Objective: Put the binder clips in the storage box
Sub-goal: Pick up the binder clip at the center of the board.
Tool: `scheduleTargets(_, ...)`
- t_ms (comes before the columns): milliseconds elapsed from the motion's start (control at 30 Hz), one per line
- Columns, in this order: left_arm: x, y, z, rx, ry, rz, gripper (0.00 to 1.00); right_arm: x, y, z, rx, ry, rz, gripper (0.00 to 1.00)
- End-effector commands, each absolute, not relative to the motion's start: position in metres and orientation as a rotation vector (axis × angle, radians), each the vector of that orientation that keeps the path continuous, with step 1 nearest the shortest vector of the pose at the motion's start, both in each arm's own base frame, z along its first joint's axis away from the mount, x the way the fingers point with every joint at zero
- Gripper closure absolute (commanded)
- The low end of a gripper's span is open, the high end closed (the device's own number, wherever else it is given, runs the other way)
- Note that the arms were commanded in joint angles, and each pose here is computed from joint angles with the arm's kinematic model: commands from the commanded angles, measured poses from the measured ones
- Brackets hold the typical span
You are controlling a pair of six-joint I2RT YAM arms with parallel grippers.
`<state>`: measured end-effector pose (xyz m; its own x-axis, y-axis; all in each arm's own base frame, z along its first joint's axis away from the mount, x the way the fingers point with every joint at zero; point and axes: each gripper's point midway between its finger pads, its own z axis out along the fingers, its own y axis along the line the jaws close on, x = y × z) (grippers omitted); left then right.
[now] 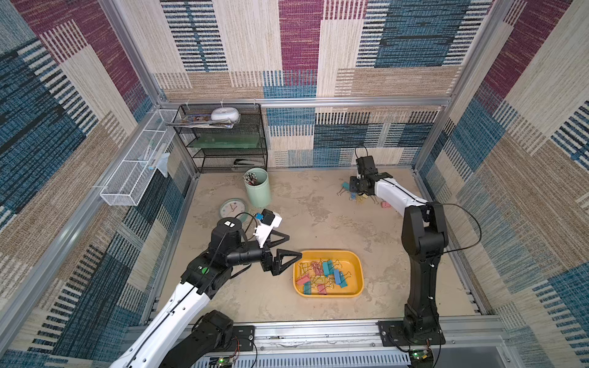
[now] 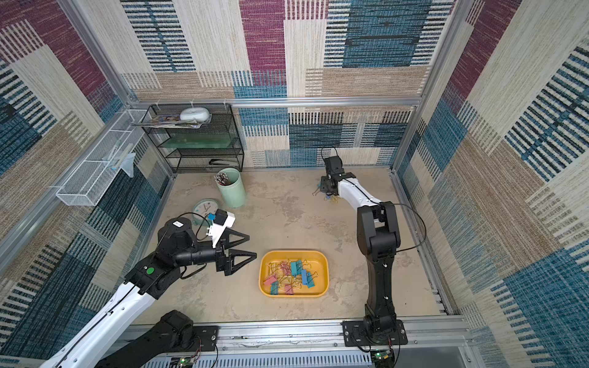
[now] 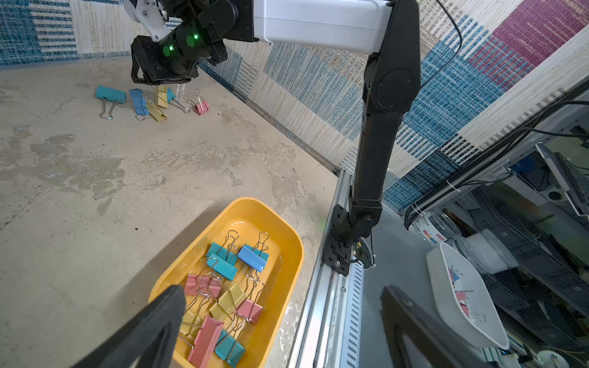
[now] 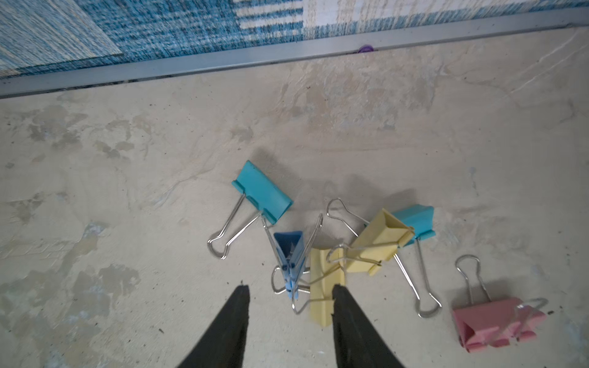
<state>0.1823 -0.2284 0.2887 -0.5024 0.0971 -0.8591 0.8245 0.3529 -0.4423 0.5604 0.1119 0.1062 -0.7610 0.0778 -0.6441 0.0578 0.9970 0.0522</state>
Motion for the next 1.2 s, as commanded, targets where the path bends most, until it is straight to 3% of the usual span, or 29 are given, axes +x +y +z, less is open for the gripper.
scheduleTargets(0,0.182,-0.229,0.294,0.824,1.825,-1.198,0.0,0.566,0.119,0.097,0.104,2.465,0.084,0.59)
scheduleTargets(367,0.182,-0.229,0.295,0.824,1.823,-1.2,0.01,0.57,0.117,0.066,0.106,2.521,0.058,0.75)
scheduleTargets(567,0.182,-0.23,0.295,0.824,1.825,-1.204,0.01,0.567,0.12,0.071,0.096,2.537,0.083,0.91)
scheduleTargets(900,0.182,-0.229,0.294,0.824,1.825,-1.202,0.01,0.548,0.145,0.157,0.045,2.396,0.332,0.96)
scheduleTargets(1167,0.181,-0.229,0.295,0.825,1.821,-1.204,0.0,0.468,0.154,0.232,0.031,2.247,0.51,0.97)
